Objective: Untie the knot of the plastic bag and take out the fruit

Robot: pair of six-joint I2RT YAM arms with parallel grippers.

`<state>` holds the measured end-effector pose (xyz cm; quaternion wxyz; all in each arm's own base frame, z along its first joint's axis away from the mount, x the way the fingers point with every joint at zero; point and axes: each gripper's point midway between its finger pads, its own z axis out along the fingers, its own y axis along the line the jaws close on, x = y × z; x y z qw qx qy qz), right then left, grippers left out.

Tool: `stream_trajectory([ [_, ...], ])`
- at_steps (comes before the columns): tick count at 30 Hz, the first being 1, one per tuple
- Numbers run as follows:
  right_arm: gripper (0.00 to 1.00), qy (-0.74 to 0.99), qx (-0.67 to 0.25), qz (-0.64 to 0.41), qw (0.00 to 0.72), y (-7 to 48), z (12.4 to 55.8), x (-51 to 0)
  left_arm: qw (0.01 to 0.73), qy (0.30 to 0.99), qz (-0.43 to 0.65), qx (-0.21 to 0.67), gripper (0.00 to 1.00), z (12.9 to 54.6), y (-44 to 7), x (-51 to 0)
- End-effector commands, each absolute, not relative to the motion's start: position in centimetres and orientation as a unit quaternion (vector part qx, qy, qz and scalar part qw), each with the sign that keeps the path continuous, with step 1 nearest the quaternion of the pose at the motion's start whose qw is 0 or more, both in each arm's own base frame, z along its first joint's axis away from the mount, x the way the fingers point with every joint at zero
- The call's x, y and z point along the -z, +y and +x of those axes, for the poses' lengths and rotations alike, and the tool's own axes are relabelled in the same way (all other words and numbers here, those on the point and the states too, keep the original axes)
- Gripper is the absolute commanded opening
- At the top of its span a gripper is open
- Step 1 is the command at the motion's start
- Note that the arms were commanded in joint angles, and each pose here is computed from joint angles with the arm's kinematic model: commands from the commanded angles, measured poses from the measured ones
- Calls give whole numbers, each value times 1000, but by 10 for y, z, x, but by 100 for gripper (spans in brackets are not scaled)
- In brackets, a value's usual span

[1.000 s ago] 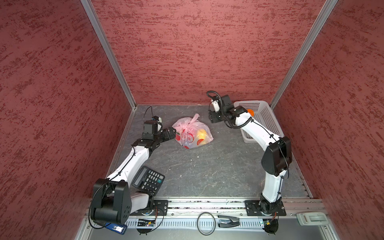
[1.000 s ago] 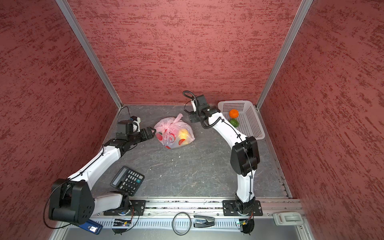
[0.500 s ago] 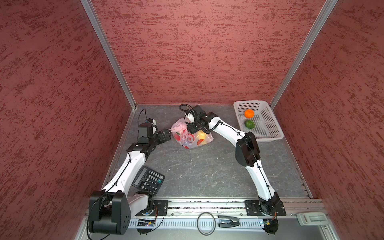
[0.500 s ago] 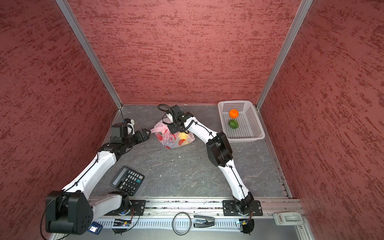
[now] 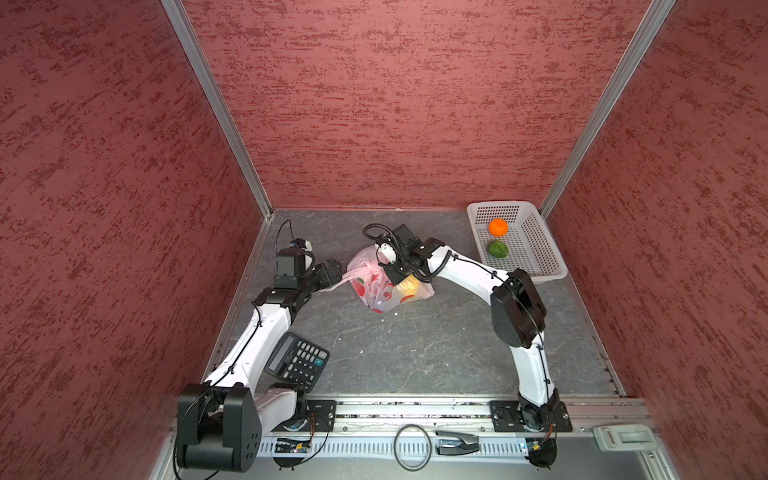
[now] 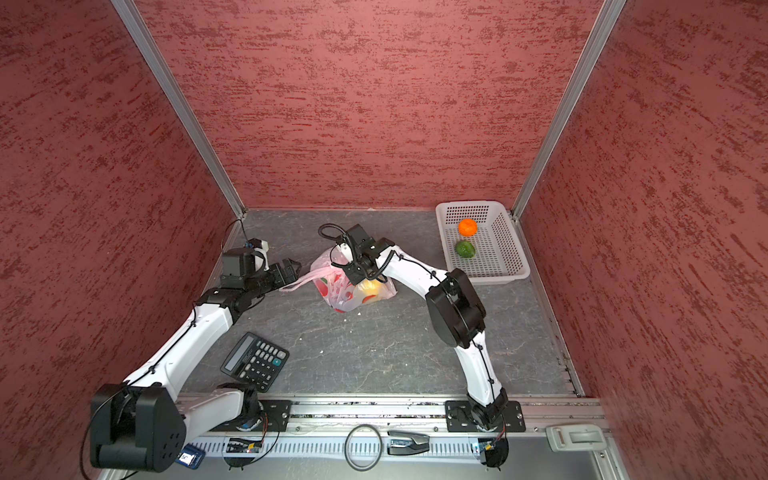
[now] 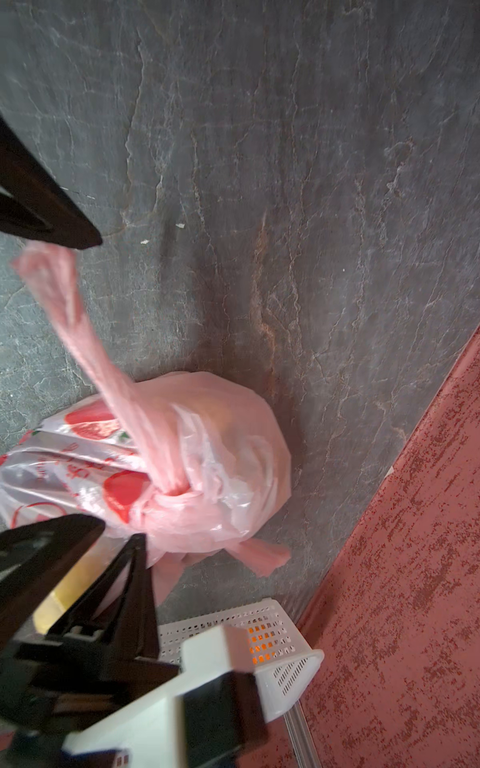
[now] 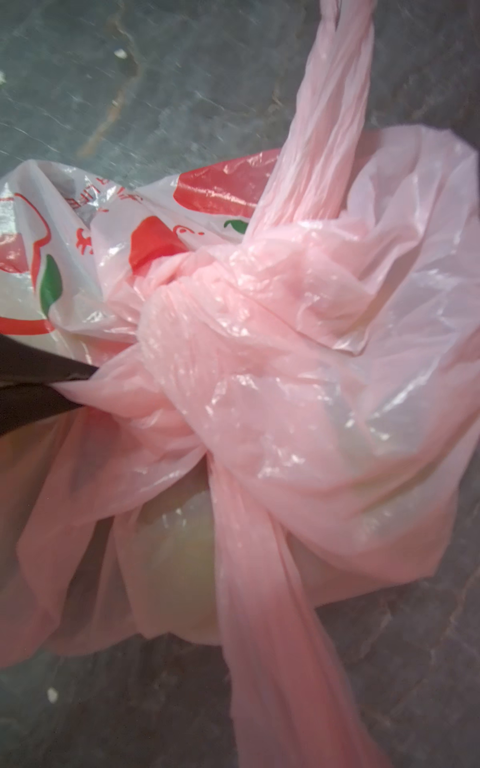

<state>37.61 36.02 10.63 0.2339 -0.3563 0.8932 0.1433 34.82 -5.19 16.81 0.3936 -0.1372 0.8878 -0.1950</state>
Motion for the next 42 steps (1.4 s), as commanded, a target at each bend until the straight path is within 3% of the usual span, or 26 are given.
stream_trajectory([
  [1, 0, 875, -178, -378, 244, 355, 344, -126, 396, 889, -125, 195, 100, 352, -56, -175],
  [8, 0, 903, -107, -345, 230, 286, 307, -110, 364, 906, -43, 211, 100, 354, -110, -171],
  [14, 0, 912, -59, -320, 250, 251, 317, -106, 320, 909, 44, 264, 100, 342, -169, -170],
  [19, 0, 898, -67, -329, 285, 249, 326, -118, 284, 903, 96, 307, 94, 327, -200, -168],
  [22, 25, 889, -78, -338, 298, 252, 327, -127, 266, 902, 125, 315, 89, 324, -213, -164],
  [25, 36, 881, -104, -342, 311, 259, 324, -139, 252, 904, 150, 310, 84, 322, -223, -163],
  [32, 45, 865, -145, -347, 332, 264, 312, -167, 230, 907, 199, 290, 68, 322, -237, -148],
  [42, 46, 869, -146, -345, 322, 261, 306, -163, 205, 909, 228, 280, 55, 329, -245, -123],
])
